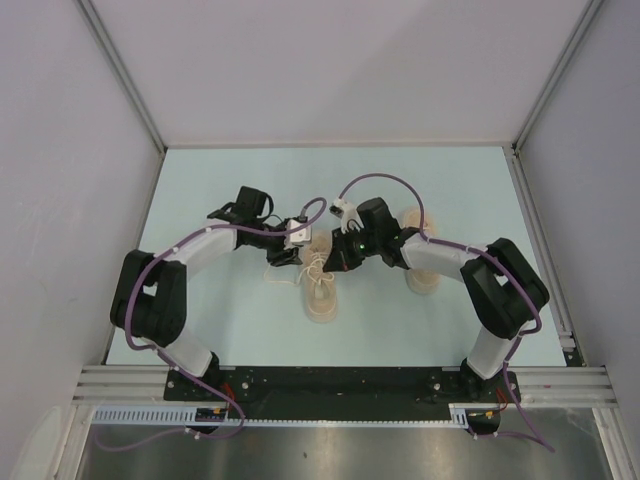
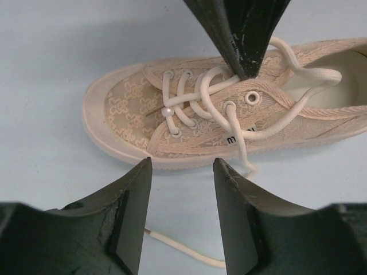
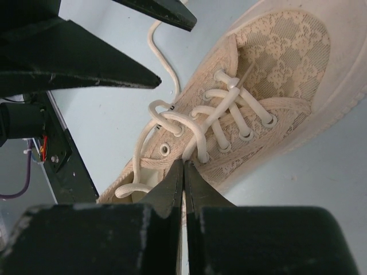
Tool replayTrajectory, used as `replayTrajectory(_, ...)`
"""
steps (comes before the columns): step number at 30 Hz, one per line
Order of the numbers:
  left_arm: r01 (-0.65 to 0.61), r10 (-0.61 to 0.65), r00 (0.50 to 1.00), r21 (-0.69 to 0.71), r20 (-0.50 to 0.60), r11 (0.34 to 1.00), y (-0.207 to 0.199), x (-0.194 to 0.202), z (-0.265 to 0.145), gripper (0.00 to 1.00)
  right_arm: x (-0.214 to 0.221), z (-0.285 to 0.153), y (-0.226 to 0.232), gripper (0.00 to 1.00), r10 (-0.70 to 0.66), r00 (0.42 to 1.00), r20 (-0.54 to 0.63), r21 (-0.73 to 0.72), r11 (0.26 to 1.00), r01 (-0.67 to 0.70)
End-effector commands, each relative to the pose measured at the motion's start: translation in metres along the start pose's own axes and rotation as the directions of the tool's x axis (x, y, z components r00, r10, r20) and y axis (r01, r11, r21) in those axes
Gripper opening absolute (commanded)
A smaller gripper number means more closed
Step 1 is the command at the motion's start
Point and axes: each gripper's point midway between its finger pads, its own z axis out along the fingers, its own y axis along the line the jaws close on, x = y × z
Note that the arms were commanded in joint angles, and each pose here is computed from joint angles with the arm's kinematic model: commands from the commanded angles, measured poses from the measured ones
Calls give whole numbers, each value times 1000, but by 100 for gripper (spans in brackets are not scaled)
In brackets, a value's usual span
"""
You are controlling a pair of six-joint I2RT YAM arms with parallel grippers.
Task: Tie the shoes
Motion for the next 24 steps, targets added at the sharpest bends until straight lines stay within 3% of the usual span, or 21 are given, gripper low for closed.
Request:
replayTrajectory(1, -181, 180, 982, 3, 63, 984, 14, -29, -2, 56, -28, -3, 5, 0, -32, 998, 60, -11, 999, 33)
replayTrajectory(10, -276, 271, 959, 55, 79, 960, 21, -37, 0, 59, -15, -4, -7, 0, -48, 999, 8, 52, 998, 48)
replayTrajectory(14, -297, 290, 953, 93, 86, 950, 16, -35, 1, 58, -10, 0, -10, 0, -118, 993, -14, 73, 990, 119)
replayTrajectory(24, -346, 335, 938, 160, 91, 924, 12, -37, 9, 52, -13, 4, -15, 0, -142, 990, 1, 76, 987, 142)
